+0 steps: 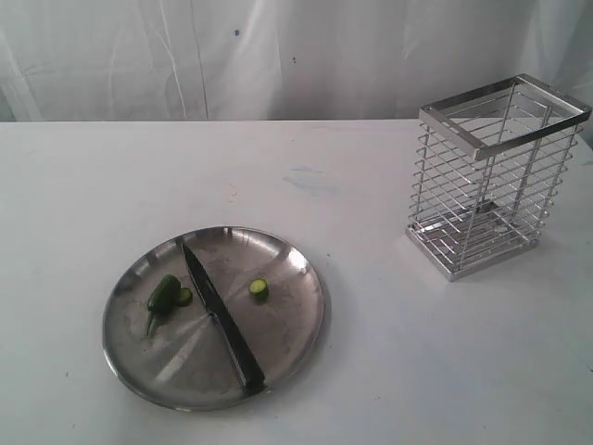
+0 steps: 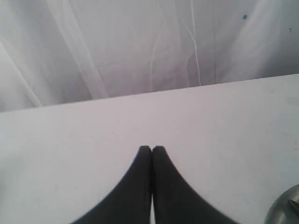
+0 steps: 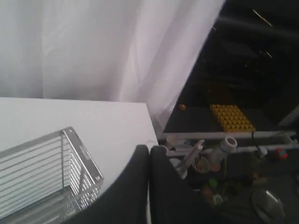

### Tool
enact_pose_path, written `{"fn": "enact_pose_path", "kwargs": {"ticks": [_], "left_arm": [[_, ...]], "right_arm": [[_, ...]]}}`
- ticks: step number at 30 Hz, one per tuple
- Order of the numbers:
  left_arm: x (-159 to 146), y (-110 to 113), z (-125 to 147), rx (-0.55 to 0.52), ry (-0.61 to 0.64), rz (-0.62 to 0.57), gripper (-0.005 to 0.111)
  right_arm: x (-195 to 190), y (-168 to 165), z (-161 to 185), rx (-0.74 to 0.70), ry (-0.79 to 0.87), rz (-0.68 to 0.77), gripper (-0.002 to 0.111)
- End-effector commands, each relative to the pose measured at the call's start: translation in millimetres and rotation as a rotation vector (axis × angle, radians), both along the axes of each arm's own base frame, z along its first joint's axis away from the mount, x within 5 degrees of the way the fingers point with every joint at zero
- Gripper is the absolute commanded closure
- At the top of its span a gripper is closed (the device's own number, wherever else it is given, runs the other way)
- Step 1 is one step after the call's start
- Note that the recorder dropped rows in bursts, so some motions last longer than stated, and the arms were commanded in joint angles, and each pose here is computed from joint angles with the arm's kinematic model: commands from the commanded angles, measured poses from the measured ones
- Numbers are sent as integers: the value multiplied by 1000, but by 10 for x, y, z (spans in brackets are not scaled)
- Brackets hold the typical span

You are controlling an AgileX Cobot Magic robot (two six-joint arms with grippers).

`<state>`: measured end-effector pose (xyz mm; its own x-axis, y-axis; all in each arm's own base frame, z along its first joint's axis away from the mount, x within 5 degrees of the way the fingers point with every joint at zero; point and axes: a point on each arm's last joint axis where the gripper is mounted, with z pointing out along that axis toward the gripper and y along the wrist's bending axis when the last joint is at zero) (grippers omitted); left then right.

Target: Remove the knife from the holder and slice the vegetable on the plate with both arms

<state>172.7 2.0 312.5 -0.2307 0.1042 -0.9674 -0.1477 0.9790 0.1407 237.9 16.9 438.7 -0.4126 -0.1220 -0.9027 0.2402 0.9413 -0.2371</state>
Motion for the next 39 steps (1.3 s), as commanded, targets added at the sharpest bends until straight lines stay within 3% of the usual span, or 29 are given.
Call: {"fn": "enact_pose_path", "kwargs": {"ticks": [1,4,7,9,11,15,19,27,31,39], "left_arm": [[-261,47,256,134,-77,-12,107],[-481,63,391,98,-182,-22,107],[-788,235,514,140,-278,118,107],[-1036,201,591,56,-392,24,107],[-1197,80,595,44,-504,-149,107],[-1326,-107,511,57,-591,-379,107],[-1325,-184,344,63,-580,-464,107],[-1276,-191,193,69,-537,-462,107],[-1276,-190,194,69,-537,-461,107],[-1282,-193,196,69,-540,-466,107]], "right_arm": [[-11,-139,-451,13,119,-50,108],[-126,-245,-582,86,74,-76,108],[-469,-460,-362,245,-161,-195,108],[-759,-416,-243,315,-278,-116,108],[-1030,-354,-246,336,-342,-8,108],[-1381,-306,-460,272,-385,104,108],[-1702,-291,-728,172,-456,180,108],[-2129,-245,-1258,116,-666,301,108],[-2130,-179,-1268,228,-754,375,108],[-2135,-171,-1255,228,-768,386,108]]}}
